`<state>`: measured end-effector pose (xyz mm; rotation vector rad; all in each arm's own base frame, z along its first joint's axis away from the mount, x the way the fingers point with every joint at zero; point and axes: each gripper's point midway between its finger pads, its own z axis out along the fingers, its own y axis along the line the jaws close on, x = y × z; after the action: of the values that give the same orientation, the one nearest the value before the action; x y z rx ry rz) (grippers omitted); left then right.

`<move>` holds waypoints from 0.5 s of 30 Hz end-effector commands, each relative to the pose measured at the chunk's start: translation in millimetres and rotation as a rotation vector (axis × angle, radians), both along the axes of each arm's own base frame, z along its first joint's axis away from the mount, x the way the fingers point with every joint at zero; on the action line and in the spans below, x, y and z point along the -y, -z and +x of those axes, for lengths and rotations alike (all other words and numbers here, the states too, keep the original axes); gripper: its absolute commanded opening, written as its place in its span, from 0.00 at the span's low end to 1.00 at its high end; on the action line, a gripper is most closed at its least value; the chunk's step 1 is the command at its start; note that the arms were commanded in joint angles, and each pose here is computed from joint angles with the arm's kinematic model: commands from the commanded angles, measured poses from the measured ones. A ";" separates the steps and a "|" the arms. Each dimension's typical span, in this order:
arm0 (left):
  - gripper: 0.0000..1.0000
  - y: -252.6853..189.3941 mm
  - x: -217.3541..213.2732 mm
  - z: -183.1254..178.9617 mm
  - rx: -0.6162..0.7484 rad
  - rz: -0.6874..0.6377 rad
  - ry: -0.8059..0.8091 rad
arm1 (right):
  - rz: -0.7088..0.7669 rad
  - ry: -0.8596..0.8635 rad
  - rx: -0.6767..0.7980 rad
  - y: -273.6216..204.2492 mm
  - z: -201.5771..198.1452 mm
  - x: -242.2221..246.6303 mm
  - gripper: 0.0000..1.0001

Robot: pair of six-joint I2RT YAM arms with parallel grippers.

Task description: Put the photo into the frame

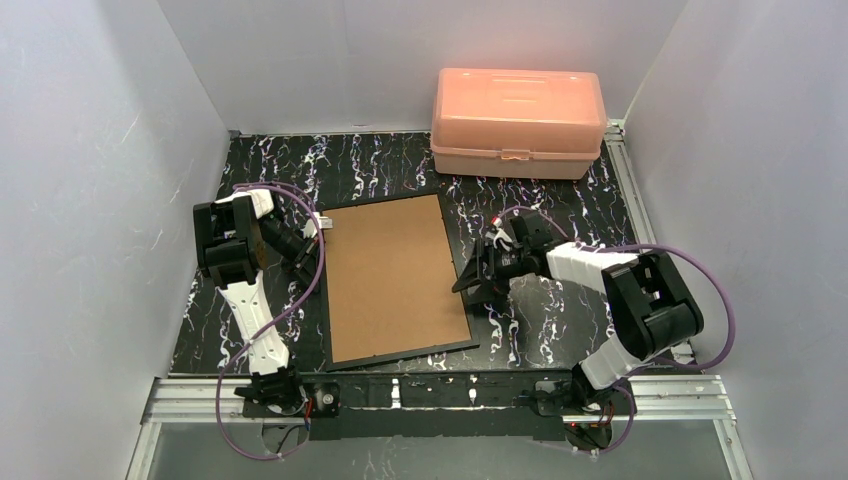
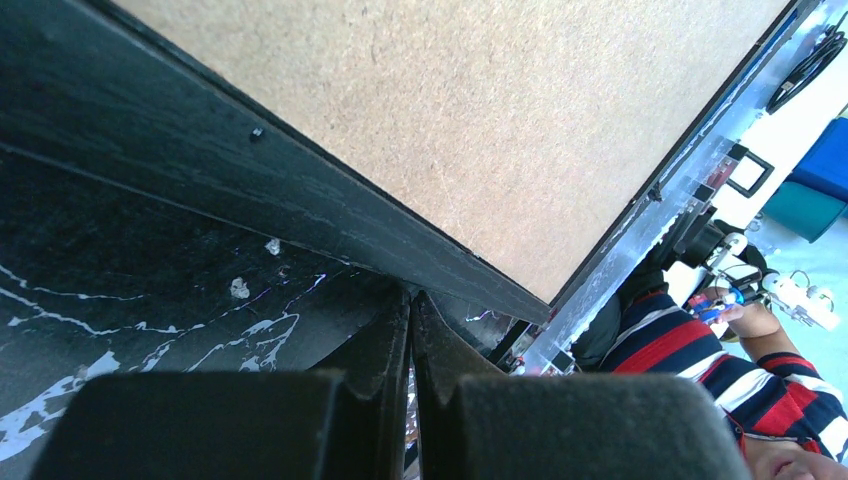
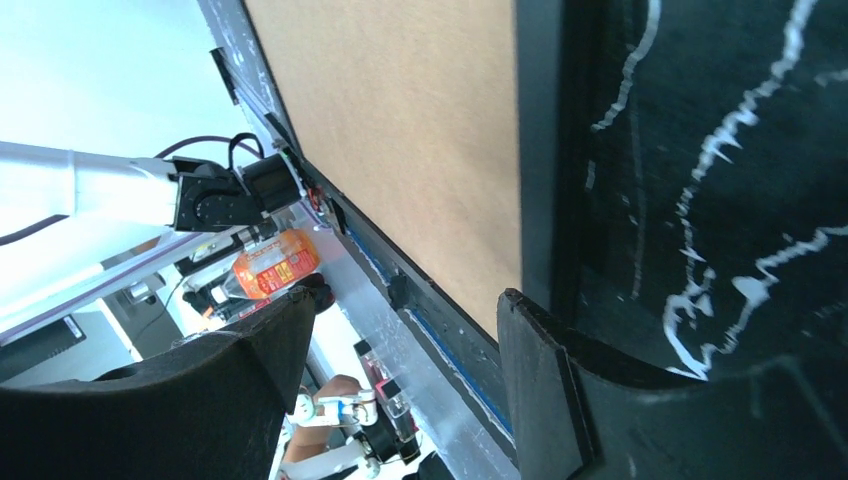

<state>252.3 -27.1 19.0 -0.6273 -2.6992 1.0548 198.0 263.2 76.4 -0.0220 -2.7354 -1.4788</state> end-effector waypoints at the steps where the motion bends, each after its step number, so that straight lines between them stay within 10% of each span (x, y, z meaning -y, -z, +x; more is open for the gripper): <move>1: 0.00 -1.3 -3.4 16.1 0.112 0.017 0.025 | -0.036 -0.008 -0.018 9.4 -15.6 13.8 0.76; 15: 0.05 -22.7 1.9 15.5 0.109 -0.043 -0.002 | -0.038 -0.004 -0.024 12.1 -22.4 17.0 0.75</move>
<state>252.6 -28.2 20.0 -0.6336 -2.6977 1.0679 179.3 247.7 57.3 -0.0703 -2.7330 -1.3901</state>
